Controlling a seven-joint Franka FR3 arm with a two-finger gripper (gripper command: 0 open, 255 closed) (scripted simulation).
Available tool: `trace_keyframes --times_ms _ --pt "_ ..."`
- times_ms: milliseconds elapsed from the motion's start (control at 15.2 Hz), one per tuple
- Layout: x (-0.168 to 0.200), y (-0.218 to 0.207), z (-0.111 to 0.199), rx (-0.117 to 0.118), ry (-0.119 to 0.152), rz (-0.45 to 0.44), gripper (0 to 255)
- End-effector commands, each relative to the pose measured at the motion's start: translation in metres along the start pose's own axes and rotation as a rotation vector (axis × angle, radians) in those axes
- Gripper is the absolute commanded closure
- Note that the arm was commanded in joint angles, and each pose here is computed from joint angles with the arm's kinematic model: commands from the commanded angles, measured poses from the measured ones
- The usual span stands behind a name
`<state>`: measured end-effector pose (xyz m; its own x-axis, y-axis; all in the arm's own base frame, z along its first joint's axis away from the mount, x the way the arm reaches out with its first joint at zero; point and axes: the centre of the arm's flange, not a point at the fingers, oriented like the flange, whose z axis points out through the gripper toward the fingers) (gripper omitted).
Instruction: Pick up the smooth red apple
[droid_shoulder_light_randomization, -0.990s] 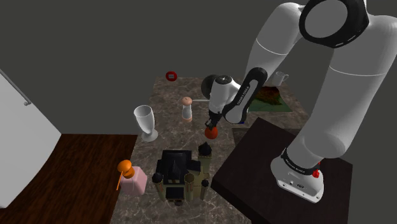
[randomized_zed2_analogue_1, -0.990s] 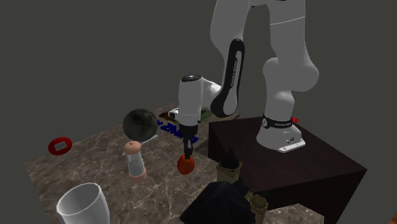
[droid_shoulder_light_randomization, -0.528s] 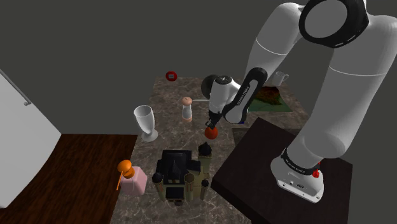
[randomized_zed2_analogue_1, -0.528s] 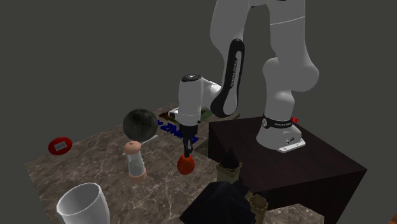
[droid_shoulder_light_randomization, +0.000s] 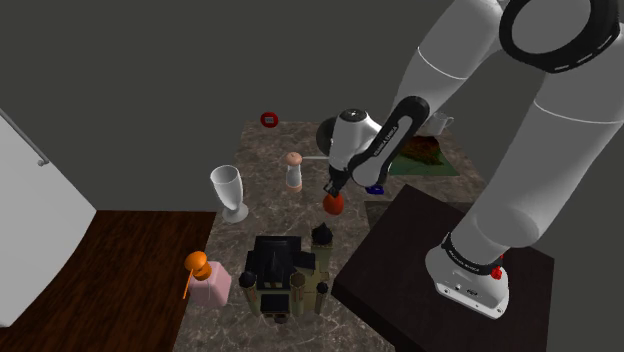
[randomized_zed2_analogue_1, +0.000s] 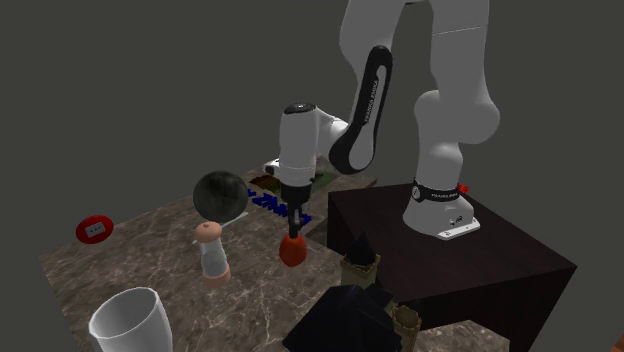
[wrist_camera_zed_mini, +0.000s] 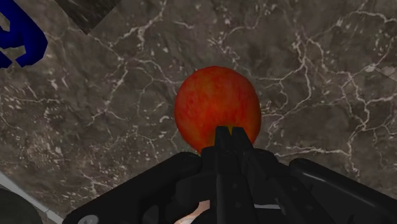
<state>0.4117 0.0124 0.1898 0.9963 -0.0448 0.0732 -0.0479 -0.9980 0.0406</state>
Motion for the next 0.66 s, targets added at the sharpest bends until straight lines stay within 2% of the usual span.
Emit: trace_keyframes --times_ms 0,462,594 --pt "0.0 0.0 -0.011 0.0 -0.001 0.0 255" --pt "0.003 0.001 -0.048 0.0 -0.001 0.0 255" --pt "0.003 0.001 -0.049 0.0 -0.001 0.0 255"
